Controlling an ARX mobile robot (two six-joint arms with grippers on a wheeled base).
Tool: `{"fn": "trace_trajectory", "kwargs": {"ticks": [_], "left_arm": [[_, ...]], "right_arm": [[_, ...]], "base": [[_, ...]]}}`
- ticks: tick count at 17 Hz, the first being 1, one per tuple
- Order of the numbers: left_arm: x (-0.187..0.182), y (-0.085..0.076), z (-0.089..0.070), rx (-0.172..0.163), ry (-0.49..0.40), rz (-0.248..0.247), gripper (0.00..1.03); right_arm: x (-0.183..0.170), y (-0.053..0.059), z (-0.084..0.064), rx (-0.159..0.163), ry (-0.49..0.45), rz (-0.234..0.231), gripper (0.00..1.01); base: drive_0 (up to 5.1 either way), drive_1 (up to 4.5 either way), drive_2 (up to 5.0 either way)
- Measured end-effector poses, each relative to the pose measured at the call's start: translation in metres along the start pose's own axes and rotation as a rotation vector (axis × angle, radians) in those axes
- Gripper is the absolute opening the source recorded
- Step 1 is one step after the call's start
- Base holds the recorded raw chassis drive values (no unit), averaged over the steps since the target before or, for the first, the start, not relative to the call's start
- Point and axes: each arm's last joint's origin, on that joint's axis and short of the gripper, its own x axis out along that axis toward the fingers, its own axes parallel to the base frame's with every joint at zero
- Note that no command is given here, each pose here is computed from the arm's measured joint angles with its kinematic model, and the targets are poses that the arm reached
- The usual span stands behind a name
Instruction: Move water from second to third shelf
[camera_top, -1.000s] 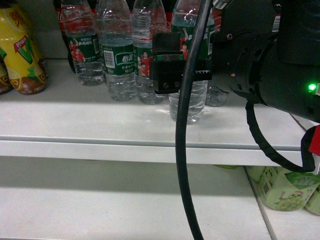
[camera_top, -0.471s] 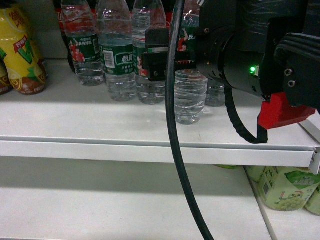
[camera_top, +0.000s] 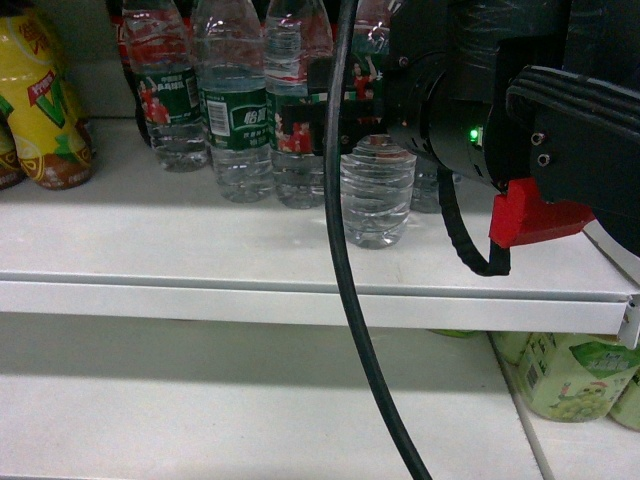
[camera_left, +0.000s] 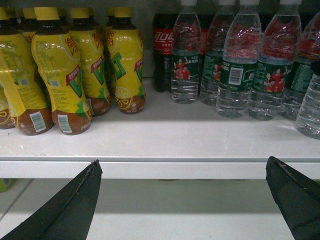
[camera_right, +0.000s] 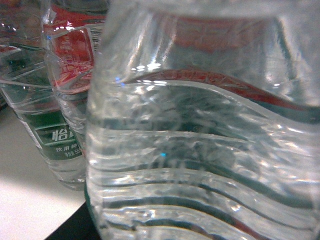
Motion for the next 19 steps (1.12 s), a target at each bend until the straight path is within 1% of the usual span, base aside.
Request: {"fn": "trace_trajectory", "kwargs": {"ticks": [2,3,4,6,8,10,13,14,16,17,19], "left_arm": [[0.0,0.0,0.0,0.0,0.0,0.0,0.98],[0.0,0.0,0.0,0.0,0.0,0.0,0.98],[0.0,0.0,0.0,0.0,0.0,0.0,0.98],[0.0,0.0,0.0,0.0,0.0,0.0,0.98],[0.0,0.0,0.0,0.0,0.0,0.0,0.98],[0.0,0.0,0.0,0.0,0.0,0.0,0.98],[0.0,0.0,0.0,0.0,0.0,0.0,0.98],[0.0,0.0,0.0,0.0,0.0,0.0,0.98],[0.0,0.0,0.0,0.0,0.0,0.0,0.98],[0.0,0.0,0.0,0.0,0.0,0.0,0.98],[0.0,0.0,0.0,0.0,0.0,0.0,0.98]], "right_arm": [[-0.001,0.002,0.0,0.001,0.0,-0.003,0.54],[-0.002,0.002,0.001,0.002,0.006,-0.005,0.49],[-0.004,0.002,0.003,0.01,0.013,-0.006,0.46],[-0.015,0.001,0.003,0.017,0.025,-0.001,0.44],[-0.033,-0.002,0.003,0.019,0.041,0.019,0.44],[-0.059,-0.006,0.002,0.019,0.057,0.045,0.44],[-0.102,-0.018,-0.002,0.017,0.072,0.06,0.43],[-0.115,-0.024,-0.001,0.019,0.067,0.061,0.43],[-0.14,-0.039,0.003,0.022,0.052,0.043,0.43],[-0.153,-0.048,0.005,0.027,0.048,0.019,0.43],[-0.175,-0.063,0.008,0.034,0.043,-0.025,0.43]], "base": [[0.0,0.0,0.0],[0.0,0.0,0.0],[0.0,0.0,0.0],[0.0,0.0,0.0],[0.0,0.0,0.0],[0.0,0.0,0.0],[0.0,0.0,0.0],[0.0,0.0,0.0],[0.0,0.0,0.0],[0.0,0.0,0.0],[0.0,0.0,0.0]]}}
